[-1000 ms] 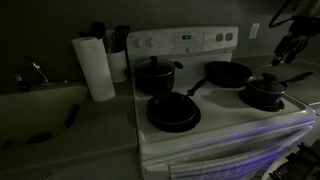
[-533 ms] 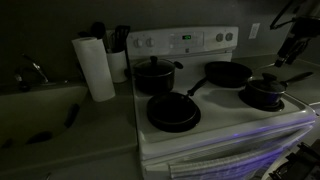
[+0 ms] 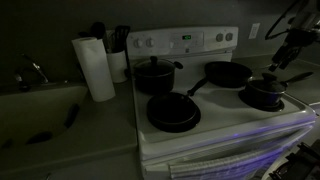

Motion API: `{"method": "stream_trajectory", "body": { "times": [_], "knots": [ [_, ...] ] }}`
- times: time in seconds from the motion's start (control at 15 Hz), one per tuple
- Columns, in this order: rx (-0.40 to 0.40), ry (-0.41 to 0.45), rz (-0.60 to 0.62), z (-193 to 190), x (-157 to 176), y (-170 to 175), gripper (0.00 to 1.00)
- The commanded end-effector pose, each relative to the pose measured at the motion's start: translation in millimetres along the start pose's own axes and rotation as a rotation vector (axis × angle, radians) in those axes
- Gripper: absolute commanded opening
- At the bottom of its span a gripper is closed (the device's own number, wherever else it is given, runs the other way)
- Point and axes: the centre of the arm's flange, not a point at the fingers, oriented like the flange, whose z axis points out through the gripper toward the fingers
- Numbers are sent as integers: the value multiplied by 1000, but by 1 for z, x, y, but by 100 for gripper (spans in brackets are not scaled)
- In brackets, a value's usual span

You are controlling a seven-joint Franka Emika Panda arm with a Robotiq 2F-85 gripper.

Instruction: Remove the lid from the small pot and put it on the stove

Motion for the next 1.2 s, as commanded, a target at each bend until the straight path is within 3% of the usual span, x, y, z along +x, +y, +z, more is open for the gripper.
{"method": "stream_trajectory", "body": {
  "times": [0.0,1.13],
  "knots": [
    [23,-10,-7,17,11,3,100],
    [7,-110,2,54,16,-13,100]
  ]
}}
